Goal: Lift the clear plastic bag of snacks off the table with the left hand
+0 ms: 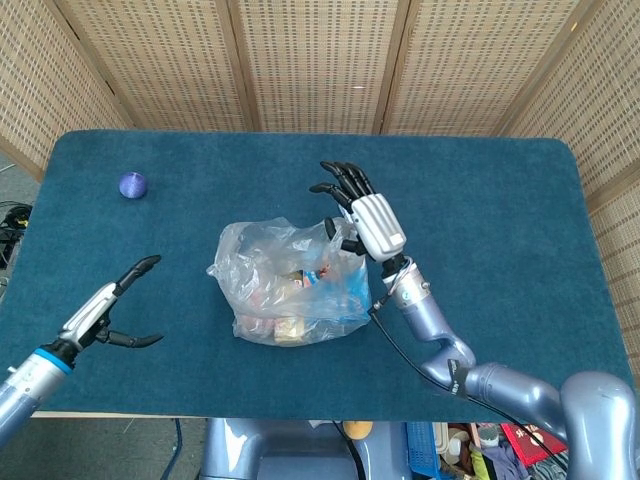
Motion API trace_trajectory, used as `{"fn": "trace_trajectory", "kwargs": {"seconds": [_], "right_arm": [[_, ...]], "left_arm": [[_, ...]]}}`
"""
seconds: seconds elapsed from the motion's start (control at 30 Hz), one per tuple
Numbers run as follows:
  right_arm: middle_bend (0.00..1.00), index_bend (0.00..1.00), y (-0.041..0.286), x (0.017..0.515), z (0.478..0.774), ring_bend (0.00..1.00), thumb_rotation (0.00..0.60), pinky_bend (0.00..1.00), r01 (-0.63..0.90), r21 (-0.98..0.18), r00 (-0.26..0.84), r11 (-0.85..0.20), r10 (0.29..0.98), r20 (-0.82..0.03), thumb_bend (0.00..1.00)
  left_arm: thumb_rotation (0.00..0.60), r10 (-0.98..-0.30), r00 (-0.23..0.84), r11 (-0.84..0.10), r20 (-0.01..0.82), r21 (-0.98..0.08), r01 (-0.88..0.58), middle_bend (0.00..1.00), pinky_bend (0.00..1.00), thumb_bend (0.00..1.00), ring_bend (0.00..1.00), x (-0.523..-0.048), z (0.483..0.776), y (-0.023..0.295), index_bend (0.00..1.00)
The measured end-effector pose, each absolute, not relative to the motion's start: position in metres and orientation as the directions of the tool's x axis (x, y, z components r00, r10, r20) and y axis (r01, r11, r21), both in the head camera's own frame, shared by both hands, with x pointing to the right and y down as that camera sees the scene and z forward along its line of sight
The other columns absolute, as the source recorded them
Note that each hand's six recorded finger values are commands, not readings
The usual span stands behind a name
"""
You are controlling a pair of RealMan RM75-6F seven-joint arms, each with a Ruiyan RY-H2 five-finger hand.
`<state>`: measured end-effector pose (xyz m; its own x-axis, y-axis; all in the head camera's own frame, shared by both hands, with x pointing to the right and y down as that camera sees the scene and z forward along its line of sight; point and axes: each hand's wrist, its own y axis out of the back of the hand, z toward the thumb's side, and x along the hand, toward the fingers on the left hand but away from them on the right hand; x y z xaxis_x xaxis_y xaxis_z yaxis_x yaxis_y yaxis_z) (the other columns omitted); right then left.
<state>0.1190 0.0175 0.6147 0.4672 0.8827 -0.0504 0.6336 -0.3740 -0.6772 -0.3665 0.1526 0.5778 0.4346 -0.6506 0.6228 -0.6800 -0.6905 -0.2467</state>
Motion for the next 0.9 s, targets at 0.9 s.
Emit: {"fn": "trace_trajectory", "kwargs": {"seconds": [0.9], "right_arm": [[0.10, 0.26, 0.011, 0.120, 0.614, 0.00, 0.600, 0.00, 0.637, -0.679, 0.452, -0.365, 0.890, -0.054, 0.65]], "left_arm": [[0.600, -0.363, 0.705, -0.552, 0.609, 0.470, -0.689, 0.00, 0.00, 0.25, 0.00, -0.309, 0.619, 0.134, 0.00]]}}
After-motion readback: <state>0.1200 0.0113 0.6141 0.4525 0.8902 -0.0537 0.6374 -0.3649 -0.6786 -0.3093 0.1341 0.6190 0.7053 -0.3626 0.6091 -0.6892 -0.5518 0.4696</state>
